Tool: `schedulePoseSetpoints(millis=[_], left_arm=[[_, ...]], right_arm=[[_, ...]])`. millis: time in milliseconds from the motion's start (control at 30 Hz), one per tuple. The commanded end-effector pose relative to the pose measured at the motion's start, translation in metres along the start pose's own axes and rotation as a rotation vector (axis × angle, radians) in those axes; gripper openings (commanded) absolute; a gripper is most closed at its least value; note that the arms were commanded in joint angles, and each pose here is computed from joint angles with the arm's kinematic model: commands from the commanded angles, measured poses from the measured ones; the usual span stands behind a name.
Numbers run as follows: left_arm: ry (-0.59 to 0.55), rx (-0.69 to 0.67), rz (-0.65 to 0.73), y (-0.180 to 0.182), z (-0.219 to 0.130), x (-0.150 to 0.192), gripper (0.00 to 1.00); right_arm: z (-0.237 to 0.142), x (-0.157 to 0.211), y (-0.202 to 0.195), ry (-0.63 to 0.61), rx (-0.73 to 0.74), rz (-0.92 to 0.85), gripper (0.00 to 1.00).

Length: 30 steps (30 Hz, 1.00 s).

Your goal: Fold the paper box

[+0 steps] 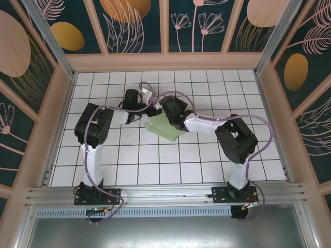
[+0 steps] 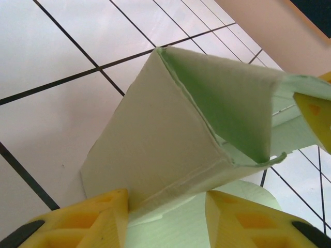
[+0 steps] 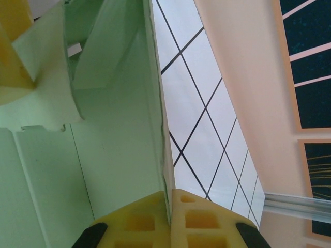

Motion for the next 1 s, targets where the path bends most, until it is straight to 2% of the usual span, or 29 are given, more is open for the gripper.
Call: schedulePoseSetpoints(millis=[0, 167, 233, 367, 967], left_arm=[[0.029, 0.084, 0.041, -0.012, 0.001, 0.005, 0.41], [0.021, 0.067, 0.041, -0.010, 0.001, 0.006, 0.42], [0.015, 0.057, 0.043, -0.009, 0.001, 0.005, 0.46], [0.007, 0.041, 0.039, -0.004, 0.000, 0.003, 0.47], [-0.006, 0.041, 0.015, 0.008, -0.002, 0.004, 0.47]], right_arm=[[0.012, 0.005, 0.046, 0.002, -0.165, -0.032, 0.00], [0.014, 0.010, 0.033, 0.034, -0.044, -0.048, 0.00], [0.013, 0.013, 0.026, 0.038, 0.025, -0.072, 0.00], [0.012, 0.018, 0.023, 0.026, 0.146, -0.121, 0.00], [0.016, 0.039, 0.039, 0.014, 0.382, -0.239, 0.00]])
Point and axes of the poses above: each hand's point on the last joint's axis, 136 mm out from that joint toward the fingers, its own z axis out along the fingers, its own y axis along the line the jaws close on, x = y × z, the point moved 4 cm from there along -z, back along the fingers, and after that the axes turned 14 degrees about -z, right-handed, at the moved point
